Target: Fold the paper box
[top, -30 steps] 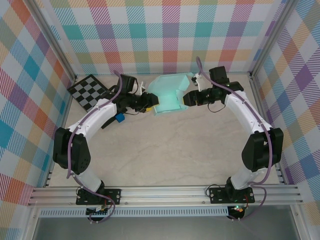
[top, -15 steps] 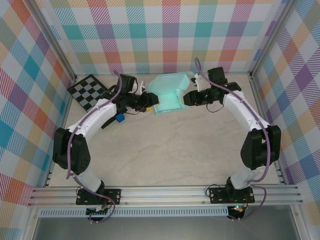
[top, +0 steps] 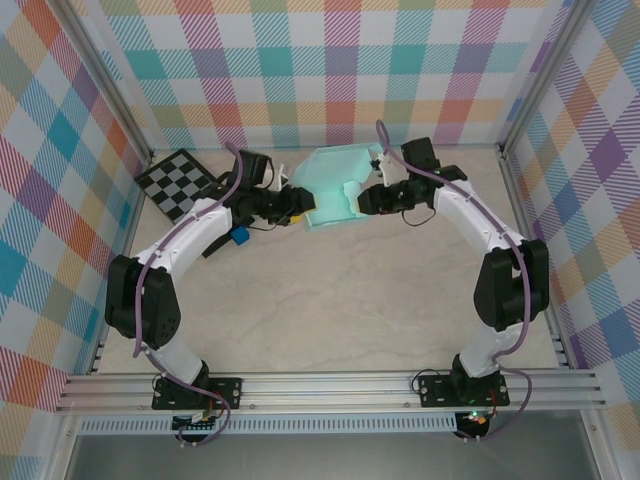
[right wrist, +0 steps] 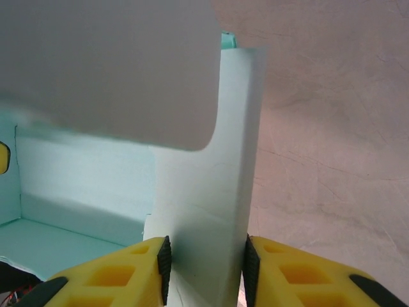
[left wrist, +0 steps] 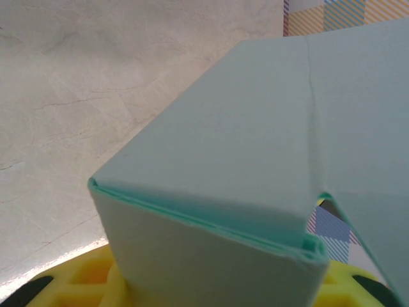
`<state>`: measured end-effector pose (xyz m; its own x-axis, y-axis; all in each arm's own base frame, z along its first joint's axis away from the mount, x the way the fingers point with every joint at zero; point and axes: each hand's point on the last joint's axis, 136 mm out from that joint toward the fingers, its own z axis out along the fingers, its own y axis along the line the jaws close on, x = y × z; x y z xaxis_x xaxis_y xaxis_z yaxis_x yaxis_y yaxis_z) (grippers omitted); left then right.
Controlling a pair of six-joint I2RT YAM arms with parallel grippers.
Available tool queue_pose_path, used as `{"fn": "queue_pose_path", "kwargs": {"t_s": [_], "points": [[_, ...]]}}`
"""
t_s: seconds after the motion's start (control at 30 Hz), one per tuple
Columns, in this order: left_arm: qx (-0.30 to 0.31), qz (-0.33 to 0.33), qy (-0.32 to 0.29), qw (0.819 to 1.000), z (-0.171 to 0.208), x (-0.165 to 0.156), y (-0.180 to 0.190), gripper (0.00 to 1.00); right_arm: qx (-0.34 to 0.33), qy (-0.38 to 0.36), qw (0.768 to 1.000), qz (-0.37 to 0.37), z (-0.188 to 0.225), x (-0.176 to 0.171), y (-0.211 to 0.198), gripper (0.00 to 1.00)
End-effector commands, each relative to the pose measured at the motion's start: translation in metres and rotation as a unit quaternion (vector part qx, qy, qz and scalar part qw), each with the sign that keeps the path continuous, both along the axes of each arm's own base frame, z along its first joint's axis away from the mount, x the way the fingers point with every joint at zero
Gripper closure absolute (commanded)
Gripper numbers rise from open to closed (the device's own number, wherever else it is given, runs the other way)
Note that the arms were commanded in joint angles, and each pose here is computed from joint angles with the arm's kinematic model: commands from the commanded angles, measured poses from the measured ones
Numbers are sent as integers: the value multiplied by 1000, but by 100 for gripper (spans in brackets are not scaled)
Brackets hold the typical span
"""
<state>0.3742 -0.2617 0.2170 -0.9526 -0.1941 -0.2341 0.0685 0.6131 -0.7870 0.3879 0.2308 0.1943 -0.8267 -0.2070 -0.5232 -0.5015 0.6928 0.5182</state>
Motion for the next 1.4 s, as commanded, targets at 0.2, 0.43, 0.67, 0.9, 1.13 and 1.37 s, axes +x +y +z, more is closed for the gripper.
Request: {"fn": "queue_pose_path", "kwargs": {"t_s": [0.2,0.43,0.67,0.9,1.13,1.37], "points": [[-22,-3,-40,999,21,-1,0,66,-50,-6,998,-26,-22,5,25,70],[-26,-9,-49,998,22,-1,-3,67,-91,-22,994,-48,-34,16,39,64],[-22,-12,-48,999,18,-2,-5,67,-105,-34,993,-35,-45,24,51,61],[-15,1,-47,999,19,1,-1,68,-129,-57,989,-53,-57,29,40,80],[-25,-8,-50,998,21,-1,-3,68,-150,-68,985,-56,-68,29,32,70],[-44,-24,-67,996,30,-3,-9,69,-143,-49,986,-64,-74,33,38,66]]}}
